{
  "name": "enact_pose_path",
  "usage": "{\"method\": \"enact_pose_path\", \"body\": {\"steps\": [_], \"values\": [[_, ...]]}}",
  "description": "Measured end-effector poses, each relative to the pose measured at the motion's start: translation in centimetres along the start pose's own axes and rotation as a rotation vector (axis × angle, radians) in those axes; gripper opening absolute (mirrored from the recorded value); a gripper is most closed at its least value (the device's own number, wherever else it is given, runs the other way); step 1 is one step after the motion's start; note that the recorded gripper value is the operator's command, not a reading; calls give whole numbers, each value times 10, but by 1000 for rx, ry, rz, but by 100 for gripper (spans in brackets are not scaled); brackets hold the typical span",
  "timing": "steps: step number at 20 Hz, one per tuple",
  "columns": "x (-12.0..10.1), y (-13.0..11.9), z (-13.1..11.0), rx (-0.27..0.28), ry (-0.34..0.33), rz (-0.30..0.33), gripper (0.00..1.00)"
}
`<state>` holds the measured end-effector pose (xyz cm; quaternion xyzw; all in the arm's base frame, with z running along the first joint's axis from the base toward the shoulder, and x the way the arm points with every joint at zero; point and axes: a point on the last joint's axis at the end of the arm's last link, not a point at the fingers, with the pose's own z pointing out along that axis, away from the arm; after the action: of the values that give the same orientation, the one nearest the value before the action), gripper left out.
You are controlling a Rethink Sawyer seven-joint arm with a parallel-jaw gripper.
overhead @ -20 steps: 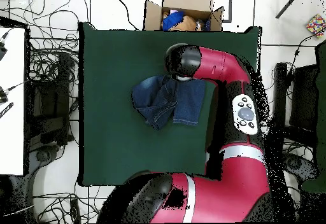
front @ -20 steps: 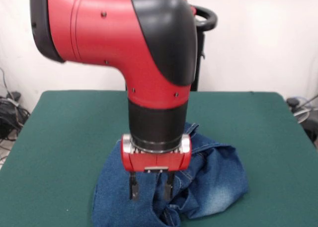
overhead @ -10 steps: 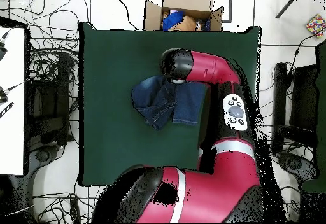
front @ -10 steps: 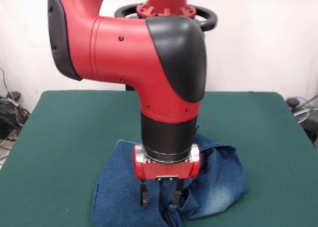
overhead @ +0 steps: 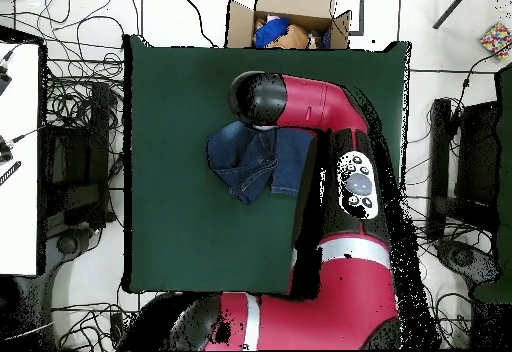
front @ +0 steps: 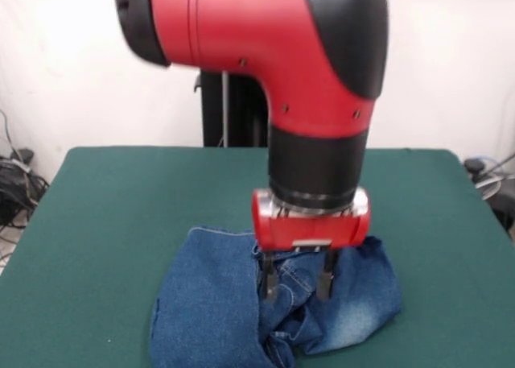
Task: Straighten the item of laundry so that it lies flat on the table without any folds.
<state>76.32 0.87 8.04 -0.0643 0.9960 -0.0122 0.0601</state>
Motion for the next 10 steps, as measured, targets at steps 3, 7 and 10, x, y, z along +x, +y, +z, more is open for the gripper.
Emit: {"method": "enact_pose_path", "body": {"steps": [3,7,10], "values": [[-5,2,-19,6,-17,4,100],[-10,-1,-38,12,-37,18,100],[-10,-6,-43,18,-41,28,100]]}}
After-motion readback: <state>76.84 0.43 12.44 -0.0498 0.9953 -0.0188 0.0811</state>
